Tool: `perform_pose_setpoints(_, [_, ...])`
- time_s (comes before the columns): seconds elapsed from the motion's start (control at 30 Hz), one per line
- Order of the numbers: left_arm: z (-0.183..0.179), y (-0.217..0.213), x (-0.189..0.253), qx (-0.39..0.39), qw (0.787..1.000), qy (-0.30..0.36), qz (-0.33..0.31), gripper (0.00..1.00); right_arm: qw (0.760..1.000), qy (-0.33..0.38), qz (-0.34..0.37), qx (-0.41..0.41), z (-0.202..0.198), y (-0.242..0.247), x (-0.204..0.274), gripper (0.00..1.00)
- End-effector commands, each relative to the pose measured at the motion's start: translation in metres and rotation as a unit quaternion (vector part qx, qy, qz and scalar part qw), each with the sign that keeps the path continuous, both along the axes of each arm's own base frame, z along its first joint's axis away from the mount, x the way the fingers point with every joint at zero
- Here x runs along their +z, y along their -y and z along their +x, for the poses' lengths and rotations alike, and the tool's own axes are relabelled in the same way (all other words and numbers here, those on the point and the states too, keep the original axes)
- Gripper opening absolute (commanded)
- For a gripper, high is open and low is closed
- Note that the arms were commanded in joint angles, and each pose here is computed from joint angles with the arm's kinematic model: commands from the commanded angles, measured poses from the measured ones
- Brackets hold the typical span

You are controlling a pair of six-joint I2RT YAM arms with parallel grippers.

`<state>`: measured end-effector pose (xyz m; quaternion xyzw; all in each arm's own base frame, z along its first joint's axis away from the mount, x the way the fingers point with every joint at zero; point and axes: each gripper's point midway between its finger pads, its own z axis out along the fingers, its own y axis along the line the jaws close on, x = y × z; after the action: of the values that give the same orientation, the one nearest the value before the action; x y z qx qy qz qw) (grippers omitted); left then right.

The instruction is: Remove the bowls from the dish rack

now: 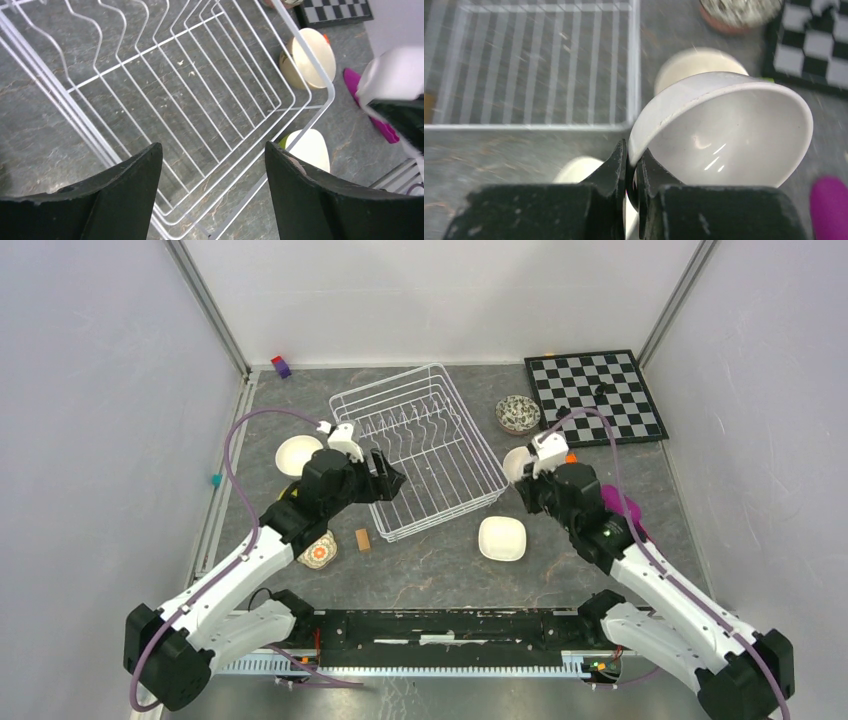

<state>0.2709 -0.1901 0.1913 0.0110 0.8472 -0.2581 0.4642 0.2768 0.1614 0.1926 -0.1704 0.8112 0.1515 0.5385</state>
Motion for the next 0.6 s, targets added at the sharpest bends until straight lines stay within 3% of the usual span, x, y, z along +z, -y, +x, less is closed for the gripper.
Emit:
perform_pose_setpoints(0.0, [0.010,0.021,0.023,-0.039,0.997,0.060,-0.036,0.84,0.991,-0.001,-0.055,-0.125,-0.005,0.057,-0.031,0.00])
perform_pose_setpoints(0.1, [0.012,0.027,0.020,-0.047,0.996,0.066,-0.047,1.00,0.979,-0.029,-0.068,-0.193,-0.015,0.082,-0.053,0.00])
perform_pose_setpoints(0.27, [0.015,0.038,0.015,-0.068,0.992,0.089,-0.065,1.00,0.962,-0.073,-0.076,-0.252,-0.027,0.100,-0.089,0.00])
perform_pose_setpoints(0.47, [0.026,0.050,0.009,-0.074,0.984,0.138,-0.087,1.00,0.959,-0.105,-0.100,-0.244,-0.024,0.096,-0.114,0.00])
perform_pose_setpoints(0.57, [0.029,0.063,0.007,-0.091,0.979,0.172,-0.068,1.00,0.960,-0.112,-0.109,-0.234,-0.019,0.090,-0.117,0.00])
